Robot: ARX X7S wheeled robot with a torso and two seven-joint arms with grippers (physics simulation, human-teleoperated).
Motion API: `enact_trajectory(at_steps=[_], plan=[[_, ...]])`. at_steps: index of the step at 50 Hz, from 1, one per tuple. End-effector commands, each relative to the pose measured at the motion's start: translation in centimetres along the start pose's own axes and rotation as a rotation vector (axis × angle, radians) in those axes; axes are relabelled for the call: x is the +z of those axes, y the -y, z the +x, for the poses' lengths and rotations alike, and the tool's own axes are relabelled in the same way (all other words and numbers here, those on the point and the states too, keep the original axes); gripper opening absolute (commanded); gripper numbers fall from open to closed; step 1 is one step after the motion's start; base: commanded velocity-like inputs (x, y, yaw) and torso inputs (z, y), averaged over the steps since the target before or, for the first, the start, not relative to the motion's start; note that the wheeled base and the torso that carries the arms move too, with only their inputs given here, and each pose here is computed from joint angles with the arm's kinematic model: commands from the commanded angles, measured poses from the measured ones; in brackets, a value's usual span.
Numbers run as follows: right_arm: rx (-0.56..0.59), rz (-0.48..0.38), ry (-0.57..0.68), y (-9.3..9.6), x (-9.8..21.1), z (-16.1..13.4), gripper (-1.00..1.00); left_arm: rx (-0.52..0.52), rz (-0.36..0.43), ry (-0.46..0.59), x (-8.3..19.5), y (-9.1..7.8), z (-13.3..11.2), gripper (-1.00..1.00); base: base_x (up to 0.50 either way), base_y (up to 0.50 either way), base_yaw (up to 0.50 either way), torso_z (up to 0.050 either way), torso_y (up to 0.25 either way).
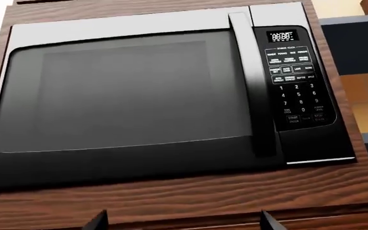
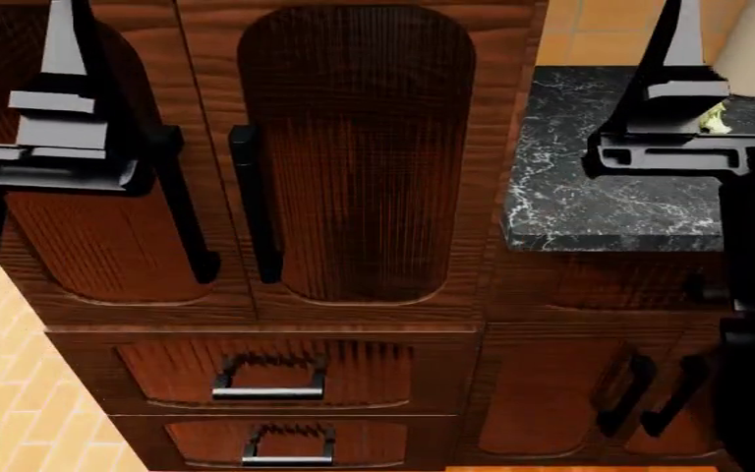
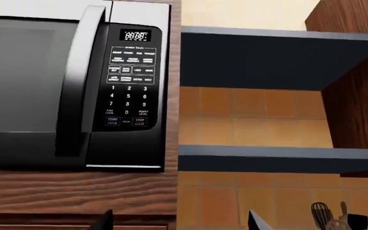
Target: Open the microwave door
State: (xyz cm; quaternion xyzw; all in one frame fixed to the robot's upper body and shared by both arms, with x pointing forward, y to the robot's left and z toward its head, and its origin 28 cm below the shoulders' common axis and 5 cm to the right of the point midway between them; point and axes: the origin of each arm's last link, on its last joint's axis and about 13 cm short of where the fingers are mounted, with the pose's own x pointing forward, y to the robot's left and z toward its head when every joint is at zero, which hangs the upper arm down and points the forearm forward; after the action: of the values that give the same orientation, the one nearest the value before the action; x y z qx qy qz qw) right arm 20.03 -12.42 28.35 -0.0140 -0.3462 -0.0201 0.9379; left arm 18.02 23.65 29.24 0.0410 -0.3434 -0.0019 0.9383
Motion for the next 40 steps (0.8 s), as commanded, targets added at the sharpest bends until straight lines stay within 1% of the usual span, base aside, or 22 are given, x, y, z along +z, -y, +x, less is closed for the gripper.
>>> enact_trajectory(at_steps=[1, 7, 10, 37, 40], plan=[[0.026, -0.027, 0.061, 0.0, 2.4, 0.5, 1.0, 0.007, 0.073, 0.049, 3.3, -0.5, 0.7, 1.0, 0.0, 0.0, 0.0, 0.0, 0.0], [0.029, -0.018, 0.047, 0.0, 2.2, 0.5, 1.0, 0.003, 0.075, 0.055, 3.6, -0.4, 0.6, 1.0, 0.0, 0.0, 0.0, 0.0, 0.0], [0.033, -0.012, 0.036, -0.1, 2.0, 0.4, 1.0, 0.007, 0.073, 0.054, 3.6, -0.5, 0.6, 1.0, 0.0, -0.21, 0.0, 0.0, 0.0], [0.052, 0.003, 0.006, -0.2, 1.4, 0.1, 1.0, 0.005, 0.042, 0.05, 3.6, -0.4, 0.5, 1.0, 0.0, -0.5, 0.0, 0.0, 0.0], [0.052, -0.003, 0.003, -0.3, 1.3, 0.1, 1.0, 0.006, 0.039, 0.05, 3.6, -0.5, 0.5, 1.0, 0.0, -0.14, 0.0, 0.0, 0.0]])
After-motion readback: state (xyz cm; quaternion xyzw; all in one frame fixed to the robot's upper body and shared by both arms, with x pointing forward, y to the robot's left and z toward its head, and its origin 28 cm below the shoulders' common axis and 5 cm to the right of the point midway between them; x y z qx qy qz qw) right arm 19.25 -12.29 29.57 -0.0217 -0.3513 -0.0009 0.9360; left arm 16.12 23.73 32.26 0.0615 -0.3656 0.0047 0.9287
